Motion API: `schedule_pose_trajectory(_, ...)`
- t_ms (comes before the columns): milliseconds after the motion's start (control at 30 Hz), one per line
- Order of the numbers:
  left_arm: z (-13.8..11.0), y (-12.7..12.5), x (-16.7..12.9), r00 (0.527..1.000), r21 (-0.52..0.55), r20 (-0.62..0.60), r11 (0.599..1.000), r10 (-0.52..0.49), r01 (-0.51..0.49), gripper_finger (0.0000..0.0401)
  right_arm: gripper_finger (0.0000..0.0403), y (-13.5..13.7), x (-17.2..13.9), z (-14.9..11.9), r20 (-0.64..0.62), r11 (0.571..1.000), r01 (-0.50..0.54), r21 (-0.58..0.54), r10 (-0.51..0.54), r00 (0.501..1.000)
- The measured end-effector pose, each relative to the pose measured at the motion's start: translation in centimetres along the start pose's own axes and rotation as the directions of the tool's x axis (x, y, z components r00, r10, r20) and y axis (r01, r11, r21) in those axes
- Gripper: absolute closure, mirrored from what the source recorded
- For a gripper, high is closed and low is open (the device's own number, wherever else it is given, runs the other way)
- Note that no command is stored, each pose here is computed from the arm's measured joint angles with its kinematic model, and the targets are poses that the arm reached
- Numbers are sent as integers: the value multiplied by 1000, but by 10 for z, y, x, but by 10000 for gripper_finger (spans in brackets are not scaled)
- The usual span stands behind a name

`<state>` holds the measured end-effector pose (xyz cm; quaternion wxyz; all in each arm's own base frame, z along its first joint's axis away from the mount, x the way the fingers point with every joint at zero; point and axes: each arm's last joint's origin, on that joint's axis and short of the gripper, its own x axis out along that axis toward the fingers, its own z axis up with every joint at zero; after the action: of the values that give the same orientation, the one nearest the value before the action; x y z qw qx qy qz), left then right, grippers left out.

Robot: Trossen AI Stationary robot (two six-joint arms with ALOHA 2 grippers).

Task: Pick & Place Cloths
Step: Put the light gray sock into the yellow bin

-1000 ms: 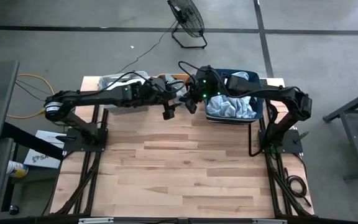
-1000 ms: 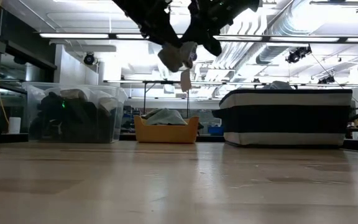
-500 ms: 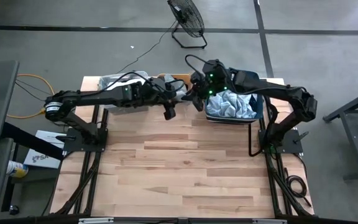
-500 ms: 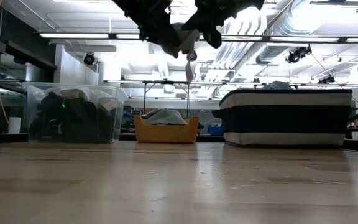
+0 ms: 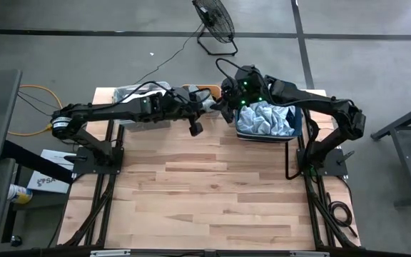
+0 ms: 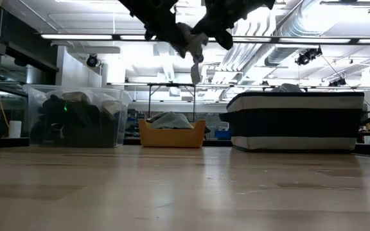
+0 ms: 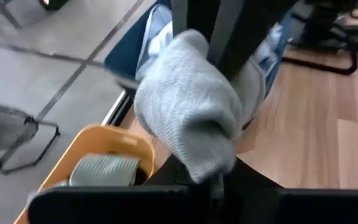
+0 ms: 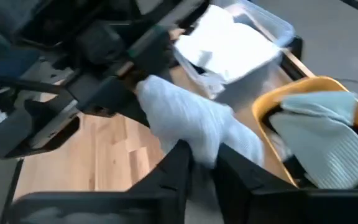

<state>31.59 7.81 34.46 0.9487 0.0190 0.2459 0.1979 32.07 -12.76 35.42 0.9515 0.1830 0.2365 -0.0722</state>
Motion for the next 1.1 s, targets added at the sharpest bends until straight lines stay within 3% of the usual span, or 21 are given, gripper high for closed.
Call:
schedule_pose_trajectory(333, -19, 38, 17, 981, -106, -155, 985, 116, -133, 398, 175, -26, -36, 3, -12, 989, 122, 88, -121, 993)
schedule_pose_trajectory(467, -31, 58, 34, 962, -111, -220, 976, 161, -189, 398, 135, -38, -46, 2, -29, 979, 172, 109, -170, 985)
schedule_pose_trajectory(567, -41, 73, 48, 947, -91, -265, 973, 182, -213, 399, 125, -44, -49, 1, -47, 973, 191, 125, -187, 981)
schedule_pose_trajectory(867, -49, 117, 96, 895, -162, -411, 953, 172, -257, 400, 129, -48, -51, -2, -72, 970, 214, 113, -207, 976)
schedule_pose_trajectory(1100, -68, 124, 140, 782, -208, -619, 943, 79, -260, 400, 129, -49, -52, -3, -81, 963, 246, 110, -238, 968)
